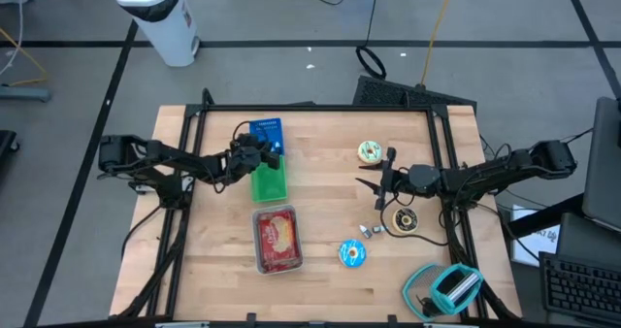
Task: Pick & Place Food Item
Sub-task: Put the black donut into the green bin
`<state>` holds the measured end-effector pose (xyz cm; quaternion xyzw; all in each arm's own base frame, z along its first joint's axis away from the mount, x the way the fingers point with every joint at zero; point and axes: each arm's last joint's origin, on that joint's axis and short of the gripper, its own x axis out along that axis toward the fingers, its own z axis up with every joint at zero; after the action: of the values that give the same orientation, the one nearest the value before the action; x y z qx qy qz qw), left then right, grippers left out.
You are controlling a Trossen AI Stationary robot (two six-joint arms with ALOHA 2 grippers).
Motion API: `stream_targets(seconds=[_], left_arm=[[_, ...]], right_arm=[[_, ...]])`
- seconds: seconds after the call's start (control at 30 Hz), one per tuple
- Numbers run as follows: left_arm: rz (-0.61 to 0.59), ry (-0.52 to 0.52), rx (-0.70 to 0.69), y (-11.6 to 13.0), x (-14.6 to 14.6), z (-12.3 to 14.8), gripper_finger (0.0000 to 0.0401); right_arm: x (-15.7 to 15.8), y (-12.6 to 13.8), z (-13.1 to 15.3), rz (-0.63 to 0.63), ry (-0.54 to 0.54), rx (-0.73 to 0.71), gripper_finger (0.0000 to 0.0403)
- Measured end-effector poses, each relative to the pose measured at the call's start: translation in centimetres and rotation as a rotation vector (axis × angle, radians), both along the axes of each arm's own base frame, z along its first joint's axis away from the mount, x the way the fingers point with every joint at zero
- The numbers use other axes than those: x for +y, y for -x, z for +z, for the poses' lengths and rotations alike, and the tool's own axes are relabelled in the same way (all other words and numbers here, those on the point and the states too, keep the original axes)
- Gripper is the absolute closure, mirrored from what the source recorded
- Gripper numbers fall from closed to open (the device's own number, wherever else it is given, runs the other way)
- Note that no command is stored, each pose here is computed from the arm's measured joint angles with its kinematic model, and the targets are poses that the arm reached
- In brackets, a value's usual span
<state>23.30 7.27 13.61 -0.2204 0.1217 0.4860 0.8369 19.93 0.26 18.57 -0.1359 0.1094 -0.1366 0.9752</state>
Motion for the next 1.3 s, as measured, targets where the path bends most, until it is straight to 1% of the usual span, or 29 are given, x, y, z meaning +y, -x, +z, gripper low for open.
stream_targets(seconds=[0.17,0.3,0.43,0.53,0.6,0.67,0.73,0.83,0.93,1.07,1.17,1.3], left_arm=[[-0.002,0.001,0.0,0.0,0.0,0.0,0.0277],[-0.031,0.014,-0.013,0.0,-0.1,0.1,0.0277],[-0.074,0.023,-0.073,-0.4,-0.1,0.6,0.0277],[-0.132,0.002,-0.12,-0.8,-0.1,1.1,0.0277],[-0.171,-0.014,-0.138,-1.0,-0.2,1.5,0.0277],[-0.197,-0.024,-0.164,-1.1,-0.2,1.7,0.0277],[-0.201,-0.029,-0.184,-1.2,-0.2,1.9,0.0277],[-0.198,-0.025,-0.194,-1.2,-0.2,2.0,0.0277],[-0.203,-0.024,-0.194,-1.2,-0.2,2.0,0.0277],[-0.211,-0.022,-0.194,-1.3,-0.5,2.0,0.0277],[-0.221,-0.02,-0.195,-1.4,-0.7,2.0,0.0277],[-0.232,-0.018,-0.195,-1.4,-1.0,1.9,0.0277]], right_arm=[[0.0,0.0,0.0,0.0,0.0,0.0,0.0259],[0.0,0.0,0.0,0.0,0.0,0.0,0.0257],[0.0,0.0,0.0,0.002,0.001,0.001,0.026],[0.1,0.0,-0.1,0.008,0.001,0.015,0.0261],[0.3,0.1,-0.3,0.039,0.002,0.036,0.0259],[0.7,0.1,-0.5,0.108,-0.005,0.058,0.0255],[1.3,0.1,-0.7,0.163,-0.026,0.07,0.0248],[1.9,0.2,-0.7,0.191,-0.079,0.067,0.0231],[2.1,0.3,-0.9,0.171,-0.115,0.079,0.0208],[1.8,0.5,-1.3,0.058,-0.094,0.109,0.0182],[1.8,0.4,-1.2,0.051,-0.093,0.1,0.0169],[1.8,0.4,-1.1,0.041,-0.092,0.086,0.0165]])
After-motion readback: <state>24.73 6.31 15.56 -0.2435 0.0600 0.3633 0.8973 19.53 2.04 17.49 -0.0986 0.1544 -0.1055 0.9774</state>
